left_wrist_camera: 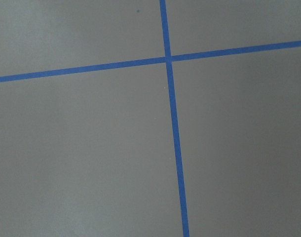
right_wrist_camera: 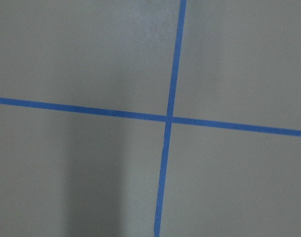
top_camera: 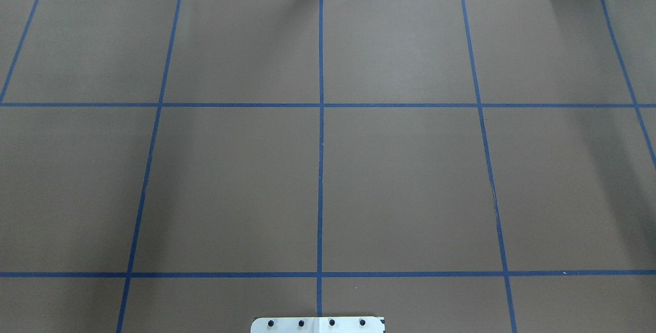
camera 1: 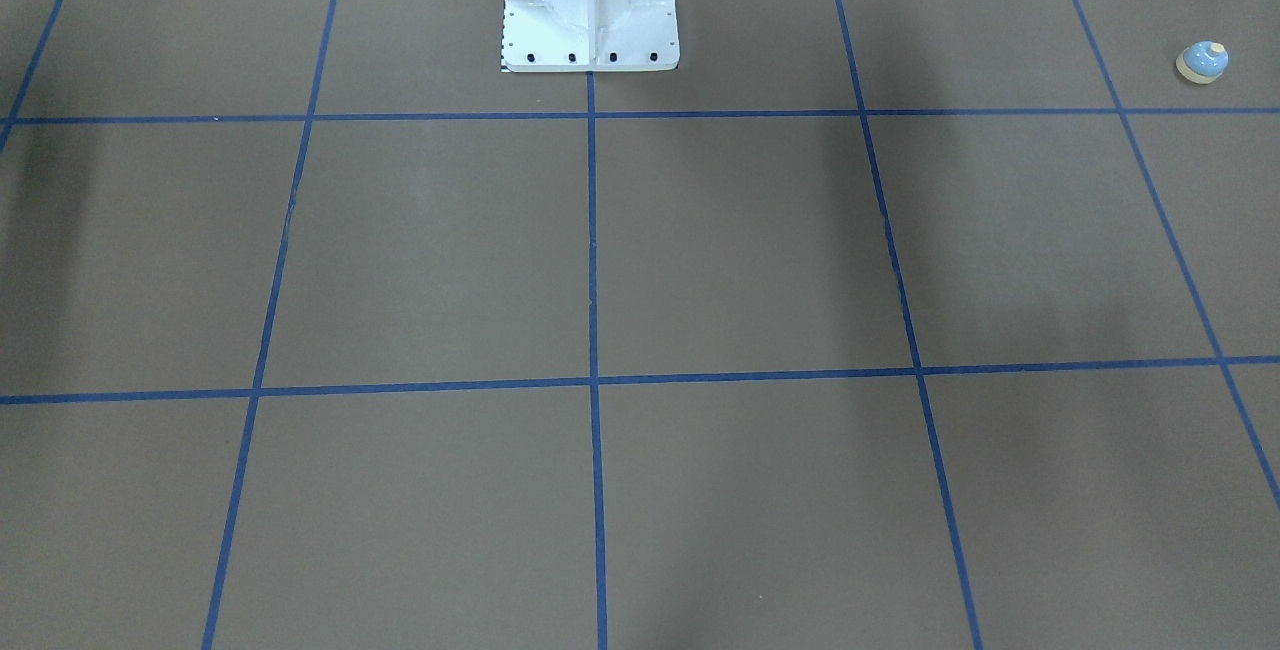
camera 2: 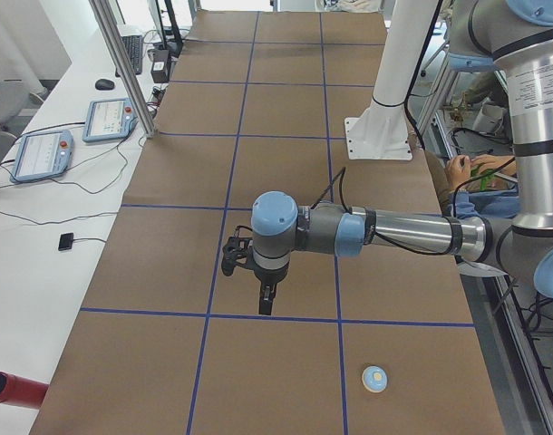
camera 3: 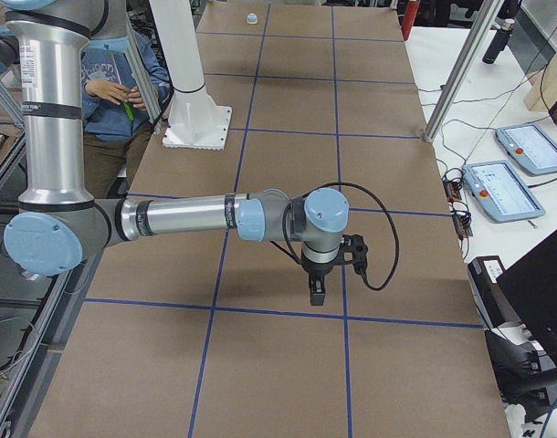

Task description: Place and press bell with both arms

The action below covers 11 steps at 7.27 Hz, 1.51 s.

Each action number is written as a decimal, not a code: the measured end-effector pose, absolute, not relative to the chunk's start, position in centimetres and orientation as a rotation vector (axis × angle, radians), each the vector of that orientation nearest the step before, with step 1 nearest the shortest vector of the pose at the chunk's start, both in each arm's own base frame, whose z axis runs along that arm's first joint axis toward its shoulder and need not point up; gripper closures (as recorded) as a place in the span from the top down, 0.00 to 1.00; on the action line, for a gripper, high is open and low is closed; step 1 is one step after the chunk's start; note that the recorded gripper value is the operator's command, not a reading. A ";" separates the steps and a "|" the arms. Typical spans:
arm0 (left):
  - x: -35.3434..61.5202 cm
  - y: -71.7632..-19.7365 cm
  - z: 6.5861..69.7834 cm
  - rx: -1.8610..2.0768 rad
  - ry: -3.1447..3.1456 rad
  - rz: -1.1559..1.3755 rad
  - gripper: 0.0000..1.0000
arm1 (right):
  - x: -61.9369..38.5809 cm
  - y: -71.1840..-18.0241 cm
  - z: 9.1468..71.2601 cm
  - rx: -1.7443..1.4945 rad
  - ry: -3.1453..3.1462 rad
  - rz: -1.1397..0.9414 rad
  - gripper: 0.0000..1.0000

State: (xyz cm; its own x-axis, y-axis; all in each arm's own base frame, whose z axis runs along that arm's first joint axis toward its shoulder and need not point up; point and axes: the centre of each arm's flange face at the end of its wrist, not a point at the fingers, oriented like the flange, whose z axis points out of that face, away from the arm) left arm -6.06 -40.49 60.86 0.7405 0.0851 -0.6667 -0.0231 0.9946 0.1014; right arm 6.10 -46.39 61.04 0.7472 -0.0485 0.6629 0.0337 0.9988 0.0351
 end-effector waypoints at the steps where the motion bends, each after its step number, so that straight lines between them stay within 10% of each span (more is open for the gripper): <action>1: -5.9 -40.8 60.7 0.081 0.761 0.055 1.00 | 6.2 -44.8 61.4 0.007 -0.711 -0.040 1.00; 11: -5.4 -39.9 60.3 0.058 0.828 0.044 1.00 | 4.2 -41.6 60.4 -0.081 -0.697 -0.076 1.00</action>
State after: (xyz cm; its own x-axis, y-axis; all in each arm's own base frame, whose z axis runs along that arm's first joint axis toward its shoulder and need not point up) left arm -5.38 -39.87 60.30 0.6752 0.0614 -0.7350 -0.0160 0.9975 0.0685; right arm 4.22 -41.63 60.38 0.7643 -0.0429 0.6435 0.0970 0.9941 -0.0489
